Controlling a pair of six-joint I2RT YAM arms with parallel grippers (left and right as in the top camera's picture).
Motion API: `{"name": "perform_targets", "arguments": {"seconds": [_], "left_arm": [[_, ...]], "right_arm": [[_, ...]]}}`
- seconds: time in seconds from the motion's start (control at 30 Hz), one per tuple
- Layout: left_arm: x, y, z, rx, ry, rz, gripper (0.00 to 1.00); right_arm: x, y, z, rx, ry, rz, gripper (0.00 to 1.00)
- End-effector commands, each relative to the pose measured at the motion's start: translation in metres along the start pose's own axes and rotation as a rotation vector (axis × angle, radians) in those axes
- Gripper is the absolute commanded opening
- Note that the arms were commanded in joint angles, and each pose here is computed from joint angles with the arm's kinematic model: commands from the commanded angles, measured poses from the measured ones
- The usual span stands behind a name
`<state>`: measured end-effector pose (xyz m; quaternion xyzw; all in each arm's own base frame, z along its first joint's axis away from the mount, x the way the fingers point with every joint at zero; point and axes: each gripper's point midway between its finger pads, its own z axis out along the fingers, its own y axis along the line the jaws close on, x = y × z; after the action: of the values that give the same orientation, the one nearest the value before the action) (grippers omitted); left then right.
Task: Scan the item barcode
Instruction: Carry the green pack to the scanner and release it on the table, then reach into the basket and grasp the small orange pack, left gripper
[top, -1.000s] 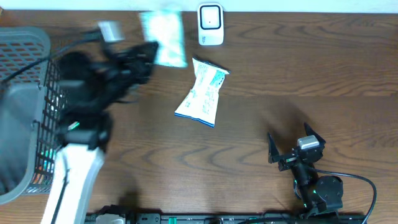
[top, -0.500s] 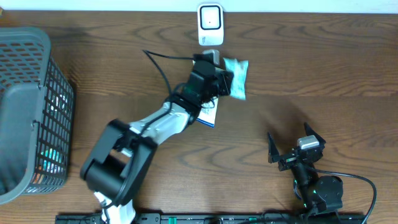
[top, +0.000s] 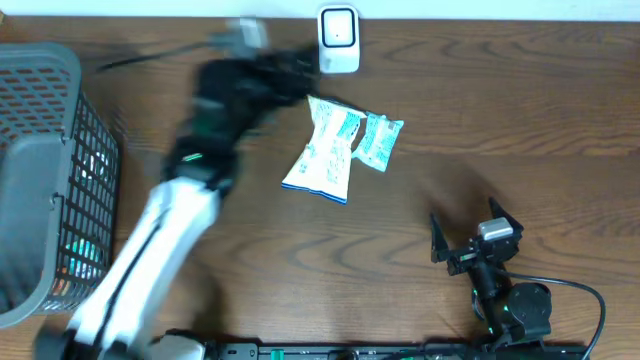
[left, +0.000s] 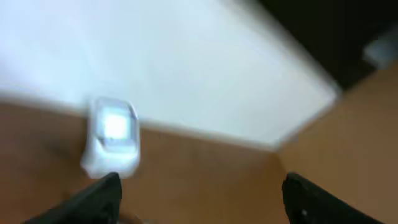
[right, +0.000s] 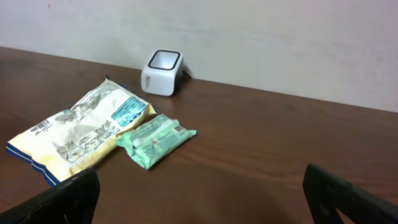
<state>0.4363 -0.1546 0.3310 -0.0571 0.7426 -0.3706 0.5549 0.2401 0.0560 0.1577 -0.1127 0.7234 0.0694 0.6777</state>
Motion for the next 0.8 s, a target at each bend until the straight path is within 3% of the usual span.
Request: {"name": "perform_targets", "arguments": {"seconds": [0.0,0.03,0.13,0.27,0.37,0.47,0.57,0.77], "left_arm": [[-0.087,0.022,-0.08,-0.117,-0.203,0.146,0.82],[-0.122,0.059,-0.138,-0.296,-0.3,0.167,0.82],[-0.146,0.12,-0.214,-0.596,-0.407,0.111,0.82],[-0.154,0.206,-0.322,-1.0,-0.524,-0.025,0.82],[-0.145,0.256,-0.366,-1.141,-0.554,-0.156,0.83],[-0.109,0.314,-0.388,-1.264,-0.452,-0.304,0.82],[-0.058,0.357,-0.397,-1.363,-0.229,-0.38,0.83],[0.037,0.399,-0.434,-1.659,0.085,-0.593,0.83]], "right_arm": [[0.001,0.001,0.0,-0.005,0.001,0.009,0.99],[0.001,0.001,0.0,-0.005,0.001,0.009,0.99],[0.001,0.001,0.0,-0.005,0.001,0.009,0.99],[0.001,0.001,0.0,-0.005,0.001,0.009,0.99],[0.001,0.001,0.0,-0.005,0.001,0.009,0.99],[0.001,0.001,0.0,-0.005,0.001,0.009,0.99],[0.001,0.001,0.0,-0.005,0.001,0.009,0.99],[0.001,0.001,0.0,-0.005,0.001,0.009,0.99]]}}
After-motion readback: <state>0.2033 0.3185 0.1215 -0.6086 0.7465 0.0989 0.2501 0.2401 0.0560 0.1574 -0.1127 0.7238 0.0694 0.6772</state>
